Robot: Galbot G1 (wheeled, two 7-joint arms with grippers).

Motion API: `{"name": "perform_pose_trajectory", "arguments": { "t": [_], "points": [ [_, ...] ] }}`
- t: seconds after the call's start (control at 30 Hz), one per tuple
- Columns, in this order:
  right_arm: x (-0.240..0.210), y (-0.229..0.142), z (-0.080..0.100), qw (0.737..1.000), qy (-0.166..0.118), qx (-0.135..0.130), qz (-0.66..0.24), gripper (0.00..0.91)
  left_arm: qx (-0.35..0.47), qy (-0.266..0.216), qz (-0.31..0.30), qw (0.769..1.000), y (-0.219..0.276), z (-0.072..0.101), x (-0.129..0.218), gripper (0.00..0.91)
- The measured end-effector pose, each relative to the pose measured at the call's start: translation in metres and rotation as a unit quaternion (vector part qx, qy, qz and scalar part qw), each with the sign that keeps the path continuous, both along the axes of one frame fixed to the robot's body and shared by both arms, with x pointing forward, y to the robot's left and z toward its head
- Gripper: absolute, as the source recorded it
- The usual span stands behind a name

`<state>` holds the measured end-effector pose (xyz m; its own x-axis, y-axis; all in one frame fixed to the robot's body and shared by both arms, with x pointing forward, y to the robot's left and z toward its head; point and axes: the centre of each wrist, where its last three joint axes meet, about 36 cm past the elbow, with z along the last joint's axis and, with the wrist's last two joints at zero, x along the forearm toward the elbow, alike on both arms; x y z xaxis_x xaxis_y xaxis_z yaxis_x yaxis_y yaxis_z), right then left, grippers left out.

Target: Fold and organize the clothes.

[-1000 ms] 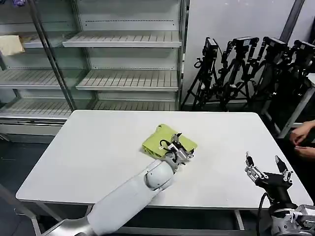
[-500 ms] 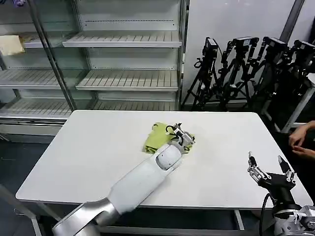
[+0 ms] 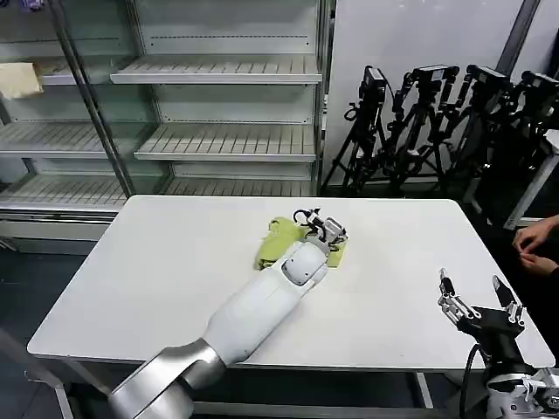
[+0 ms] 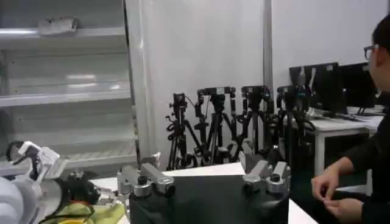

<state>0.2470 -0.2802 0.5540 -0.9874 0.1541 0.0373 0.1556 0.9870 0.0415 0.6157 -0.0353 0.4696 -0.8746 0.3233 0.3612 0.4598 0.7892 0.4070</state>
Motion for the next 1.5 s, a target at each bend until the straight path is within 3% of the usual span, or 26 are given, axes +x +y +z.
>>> {"name": "perform_pose_trajectory", "arguments": {
  "t": [0.37, 0.53, 0.93, 1.5],
  "points": [
    [0.004, 0.004, -0.001, 1.0, 0.001, 0.0, 0.013, 0.907, -0.141, -0.003, -0.003, 0.99, 0.045, 0.05, -0.048, 0.907],
    [0.008, 0.007, -0.004, 1.0, 0.008, -0.002, 0.02, 0.907, -0.186, -0.011, 0.008, 0.983, 0.087, 0.062, -0.073, 0.907],
    [0.02, 0.02, -0.013, 0.999, 0.001, -0.007, 0.038, 0.907, -0.231, -0.056, 0.075, 0.968, 0.193, 0.054, -0.16, 0.907],
    [0.018, 0.04, -0.031, 0.997, -0.021, -0.039, 0.063, 0.907, -0.246, -0.104, 0.163, 0.95, 0.242, 0.039, -0.281, 0.907]
  ]
}}
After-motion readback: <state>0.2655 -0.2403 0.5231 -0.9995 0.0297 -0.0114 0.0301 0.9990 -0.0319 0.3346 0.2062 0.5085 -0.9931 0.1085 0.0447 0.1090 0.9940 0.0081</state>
